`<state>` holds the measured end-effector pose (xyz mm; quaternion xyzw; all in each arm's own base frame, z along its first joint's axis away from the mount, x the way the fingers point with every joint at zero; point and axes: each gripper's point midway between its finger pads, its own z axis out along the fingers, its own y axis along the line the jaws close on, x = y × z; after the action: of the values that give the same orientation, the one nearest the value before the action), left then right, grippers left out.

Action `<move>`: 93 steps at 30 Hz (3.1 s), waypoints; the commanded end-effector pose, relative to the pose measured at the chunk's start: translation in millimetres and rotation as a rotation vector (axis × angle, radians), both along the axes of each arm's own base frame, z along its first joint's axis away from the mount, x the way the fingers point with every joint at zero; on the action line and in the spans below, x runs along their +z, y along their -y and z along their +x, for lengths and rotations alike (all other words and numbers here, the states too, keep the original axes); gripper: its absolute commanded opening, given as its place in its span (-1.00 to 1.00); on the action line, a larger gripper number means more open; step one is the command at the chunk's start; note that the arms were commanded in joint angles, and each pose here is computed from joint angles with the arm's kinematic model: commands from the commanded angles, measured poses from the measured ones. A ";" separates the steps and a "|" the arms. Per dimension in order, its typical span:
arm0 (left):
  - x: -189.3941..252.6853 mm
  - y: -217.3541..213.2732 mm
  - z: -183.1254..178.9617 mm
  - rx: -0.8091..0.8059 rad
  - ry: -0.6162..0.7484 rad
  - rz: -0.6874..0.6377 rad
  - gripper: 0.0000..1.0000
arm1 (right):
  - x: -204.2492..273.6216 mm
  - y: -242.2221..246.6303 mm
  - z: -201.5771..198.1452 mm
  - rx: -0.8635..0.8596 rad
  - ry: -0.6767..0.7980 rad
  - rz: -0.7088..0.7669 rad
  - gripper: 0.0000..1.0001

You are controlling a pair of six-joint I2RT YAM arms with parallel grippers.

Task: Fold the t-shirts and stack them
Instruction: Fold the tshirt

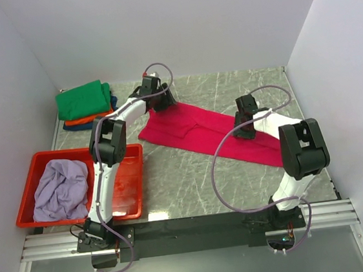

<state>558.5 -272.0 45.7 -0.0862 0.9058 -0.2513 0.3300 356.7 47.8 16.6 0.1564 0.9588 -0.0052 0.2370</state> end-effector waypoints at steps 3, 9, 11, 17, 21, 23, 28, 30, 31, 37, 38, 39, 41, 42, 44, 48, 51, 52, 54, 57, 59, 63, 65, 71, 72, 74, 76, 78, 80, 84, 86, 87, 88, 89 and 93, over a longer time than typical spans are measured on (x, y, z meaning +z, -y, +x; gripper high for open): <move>4.3 -11.8 20.0 -0.005 0.033 0.008 0.30 | -1.5 -6.7 -29.5 0.047 -0.102 -0.036 0.10; 80.3 -26.8 20.8 0.023 0.184 0.051 0.38 | 22.6 -12.5 -36.6 0.034 -0.026 -0.033 0.11; 123.9 -30.2 11.6 0.026 0.261 0.031 0.41 | 37.7 -9.3 -31.3 0.015 0.017 -0.044 0.11; 111.2 -30.4 -30.7 -0.012 0.177 0.012 0.47 | 44.5 10.9 -19.2 -0.034 0.000 -0.131 0.12; 58.7 -17.7 -66.4 -0.067 0.066 -0.005 0.46 | 36.4 26.3 -8.9 -0.074 -0.016 -0.166 0.13; 38.5 -10.8 -78.2 -0.087 0.023 -0.026 0.45 | 28.3 32.5 -6.0 -0.085 -0.037 -0.169 0.13; 10.0 3.2 -90.2 -0.143 -0.048 -0.073 0.45 | 13.2 29.7 -8.3 -0.067 -0.085 -0.163 0.11; -0.7 5.6 -85.6 -0.152 -0.074 -0.065 0.45 | 8.4 27.6 -12.0 -0.054 -0.106 -0.165 0.09; -3.0 5.9 -83.4 -0.153 -0.079 -0.058 0.45 | 8.0 25.8 -13.6 -0.046 -0.108 -0.161 0.09; -16.8 4.0 -59.0 -0.133 -0.095 -0.019 0.46 | -2.7 18.2 -29.1 -0.002 -0.171 -0.149 0.09; -19.4 3.1 -51.8 -0.129 -0.095 -0.013 0.46 | -5.0 15.7 -31.8 0.009 -0.181 -0.143 0.09; -21.7 0.2 -48.0 -0.118 -0.096 0.000 0.45 | -7.9 11.6 -35.8 0.024 -0.192 -0.140 0.08; -24.8 -5.0 -39.2 -0.102 -0.099 0.016 0.45 | -9.3 1.6 -40.8 0.052 -0.200 -0.130 0.08; -25.9 -7.0 -35.7 -0.094 -0.096 0.027 0.45 | -11.6 -1.7 -46.0 0.067 -0.212 -0.128 0.08; -31.2 -9.4 -32.2 -0.088 -0.106 0.041 0.46 | -10.2 -15.6 -51.2 0.105 -0.213 -0.106 0.08; -20.7 -10.7 -9.6 -0.072 -0.076 0.054 0.46 | -5.3 -39.6 -64.1 0.177 -0.213 -0.078 0.08; -15.9 -7.0 2.9 -0.074 -0.054 0.047 0.45 | -1.9 -62.4 -73.4 0.236 -0.206 -0.029 0.08; -14.1 -5.4 6.5 -0.076 -0.041 0.043 0.45 | 0.2 -69.9 -75.9 0.255 -0.198 -0.005 0.08; -11.2 -0.8 15.6 -0.077 -0.014 0.026 0.45 | -2.6 -88.6 -84.1 0.297 -0.202 0.059 0.08; -11.1 6.6 26.1 -0.087 0.015 0.000 0.45 | -10.7 -114.8 -98.6 0.358 -0.227 0.121 0.08; -15.3 11.5 29.3 -0.100 0.020 -0.012 0.45 | -16.0 -132.0 -109.2 0.396 -0.245 0.131 0.08; 7.5 25.2 40.3 -0.118 0.100 -0.046 0.45 | -10.3 -165.4 -120.3 0.454 -0.224 0.183 0.08; 27.5 31.7 41.2 -0.123 0.140 -0.060 0.45 | 1.5 -174.8 -118.2 0.462 -0.186 0.177 0.08; 105.1 27.6 35.6 -0.081 0.281 -0.072 0.47 | 64.3 -146.8 -100.8 0.351 0.018 0.082 0.10; 113.5 23.9 31.7 -0.069 0.296 -0.073 0.47 | 67.6 -137.6 -104.5 0.333 0.020 0.055 0.10; 131.4 13.6 16.5 -0.045 0.325 -0.076 0.48 | 75.3 -123.0 -108.4 0.295 0.055 0.024 0.11; 131.6 6.5 5.0 -0.037 0.310 -0.060 0.49 | 74.8 -112.4 -115.6 0.268 0.053 0.007 0.11; 116.6 -0.9 -12.0 -0.045 0.242 -0.024 0.50 | 61.9 -106.6 -128.0 0.267 0.022 0.008 0.11; 90.8 -2.2 -26.0 -0.079 0.171 0.010 0.49 | 48.0 -100.2 -139.6 0.255 -0.005 0.010 0.11; 37.2 -5.8 -47.0 -0.122 0.061 0.061 0.48 | 32.1 -97.8 -152.6 0.249 -0.035 0.032 0.11; 19.9 -1.1 -49.0 -0.130 0.028 0.044 0.48 | 26.7 -97.4 -160.2 0.247 -0.046 0.042 0.11; 14.3 4.1 -51.7 -0.152 0.012 0.034 0.47 | 25.2 -98.1 -162.1 0.247 -0.047 0.049 0.11; 6.2 4.4 -54.6 -0.157 -0.013 0.051 0.47 | 22.8 -98.2 -165.3 0.243 -0.055 0.051 0.11; -4.4 9.4 -54.8 -0.167 -0.028 0.067 0.46 | 17.0 -96.2 -171.4 0.246 -0.070 0.044 0.11; -23.8 13.0 -55.8 -0.176 -0.056 0.083 0.47 | 2.7 -105.2 -186.3 0.276 -0.107 0.068 0.11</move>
<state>517.4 -276.7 48.0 -0.0183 0.9138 -0.2488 0.3206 174.8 141.1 21.8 0.0263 0.9840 0.0276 0.1741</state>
